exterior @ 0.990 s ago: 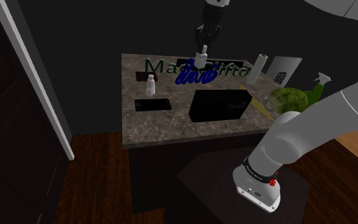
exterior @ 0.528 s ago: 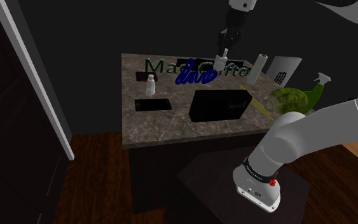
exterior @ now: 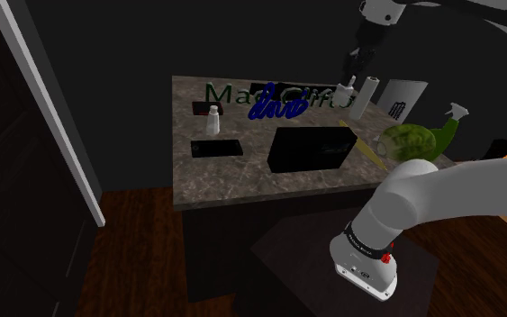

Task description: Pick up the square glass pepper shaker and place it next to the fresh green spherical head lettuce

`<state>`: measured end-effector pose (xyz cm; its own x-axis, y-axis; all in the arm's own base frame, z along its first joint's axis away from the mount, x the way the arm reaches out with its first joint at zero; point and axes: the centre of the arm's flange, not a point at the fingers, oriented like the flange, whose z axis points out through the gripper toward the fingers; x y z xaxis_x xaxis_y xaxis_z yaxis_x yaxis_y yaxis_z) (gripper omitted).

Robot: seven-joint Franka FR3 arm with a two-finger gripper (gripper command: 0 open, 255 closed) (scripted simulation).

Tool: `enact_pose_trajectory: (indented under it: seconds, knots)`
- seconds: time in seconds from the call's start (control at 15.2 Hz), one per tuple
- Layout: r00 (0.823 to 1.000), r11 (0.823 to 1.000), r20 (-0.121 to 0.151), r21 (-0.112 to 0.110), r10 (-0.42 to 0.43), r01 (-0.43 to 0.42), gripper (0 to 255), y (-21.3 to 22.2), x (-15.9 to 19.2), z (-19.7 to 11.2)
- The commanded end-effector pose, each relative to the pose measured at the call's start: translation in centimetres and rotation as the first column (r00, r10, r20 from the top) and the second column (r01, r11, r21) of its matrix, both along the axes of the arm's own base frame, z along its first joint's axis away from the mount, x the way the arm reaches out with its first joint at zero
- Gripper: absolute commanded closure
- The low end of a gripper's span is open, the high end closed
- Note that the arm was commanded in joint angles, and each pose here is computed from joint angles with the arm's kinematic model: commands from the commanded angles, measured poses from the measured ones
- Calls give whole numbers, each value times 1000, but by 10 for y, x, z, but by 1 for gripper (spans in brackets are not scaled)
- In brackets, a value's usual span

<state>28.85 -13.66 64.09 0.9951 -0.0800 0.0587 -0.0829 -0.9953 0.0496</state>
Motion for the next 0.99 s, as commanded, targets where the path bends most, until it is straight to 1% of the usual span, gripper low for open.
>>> enact_pose_trajectory:
  seconds: [0.0,0.92]
  knots:
    - [1000,1000,0,0,1,-1,255,-18,-17,1]
    - [1000,1000,0,0,1,-1,255,-149,-147,1]
